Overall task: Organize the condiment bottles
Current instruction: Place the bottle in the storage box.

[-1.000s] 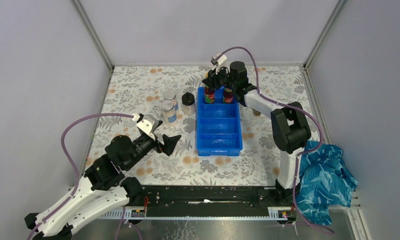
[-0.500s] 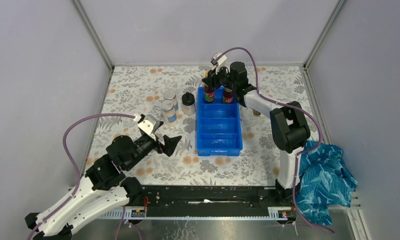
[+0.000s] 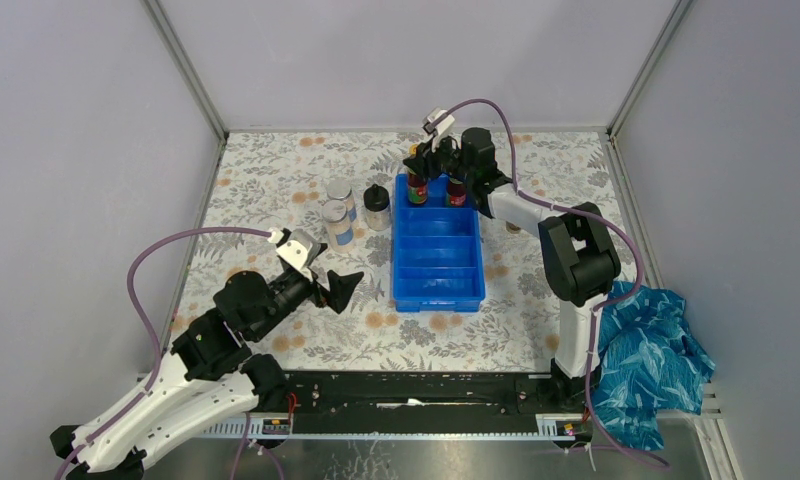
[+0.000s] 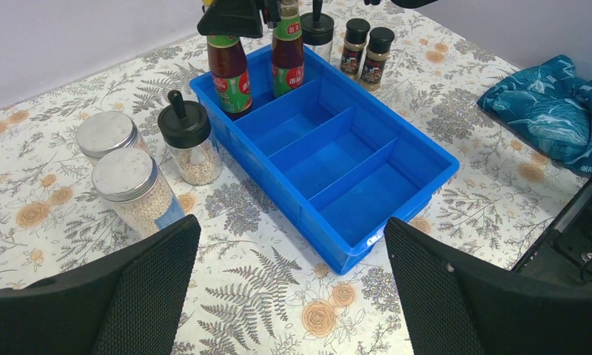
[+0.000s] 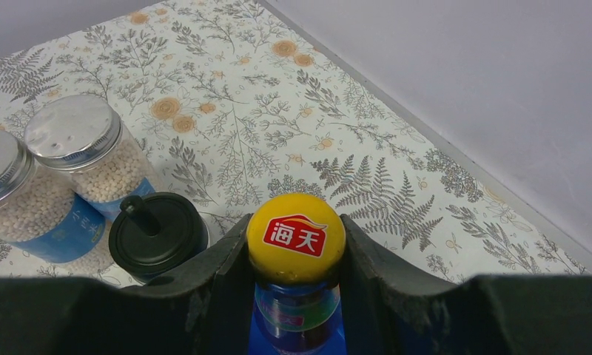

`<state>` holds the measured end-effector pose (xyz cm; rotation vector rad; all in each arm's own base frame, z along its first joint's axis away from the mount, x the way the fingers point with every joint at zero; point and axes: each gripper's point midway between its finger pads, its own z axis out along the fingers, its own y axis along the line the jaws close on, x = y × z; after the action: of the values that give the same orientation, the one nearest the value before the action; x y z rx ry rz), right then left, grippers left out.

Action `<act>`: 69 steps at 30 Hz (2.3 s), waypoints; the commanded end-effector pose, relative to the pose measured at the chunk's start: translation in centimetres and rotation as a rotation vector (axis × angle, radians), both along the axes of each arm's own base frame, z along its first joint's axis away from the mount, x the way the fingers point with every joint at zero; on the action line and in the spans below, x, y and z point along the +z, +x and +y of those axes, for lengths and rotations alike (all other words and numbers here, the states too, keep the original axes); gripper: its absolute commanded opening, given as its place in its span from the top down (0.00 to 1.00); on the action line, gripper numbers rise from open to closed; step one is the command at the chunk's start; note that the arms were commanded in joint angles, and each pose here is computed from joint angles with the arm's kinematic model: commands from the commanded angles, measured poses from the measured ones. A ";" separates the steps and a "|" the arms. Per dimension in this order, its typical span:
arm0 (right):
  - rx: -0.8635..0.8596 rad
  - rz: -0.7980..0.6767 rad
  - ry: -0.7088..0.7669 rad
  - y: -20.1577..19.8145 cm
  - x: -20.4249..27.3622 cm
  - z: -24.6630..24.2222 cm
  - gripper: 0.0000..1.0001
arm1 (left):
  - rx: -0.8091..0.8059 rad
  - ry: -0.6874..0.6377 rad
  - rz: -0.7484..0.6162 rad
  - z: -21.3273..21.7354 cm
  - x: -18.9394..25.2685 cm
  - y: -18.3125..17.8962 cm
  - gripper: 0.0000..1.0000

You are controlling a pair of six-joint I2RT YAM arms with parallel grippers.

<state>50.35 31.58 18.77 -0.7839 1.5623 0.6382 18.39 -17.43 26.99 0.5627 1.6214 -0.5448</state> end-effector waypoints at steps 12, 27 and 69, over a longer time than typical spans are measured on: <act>-0.004 -0.127 0.070 0.7 3.4 0.0 1.00 | -0.010 -0.015 -0.040 -0.3 0.7 0.2 0.02; -0.030 -0.122 0.061 0.0 3.9 -0.8 1.00 | -0.023 -0.028 -0.037 -0.5 1.0 -0.1 0.02; -0.044 -0.159 0.020 -2.4 4.0 1.4 0.93 | -0.014 -0.030 -0.032 0.3 0.8 -0.6 0.02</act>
<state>47.84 32.94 16.52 -0.8312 1.5915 0.5861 17.91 -17.09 27.70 0.5540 1.5926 -0.5636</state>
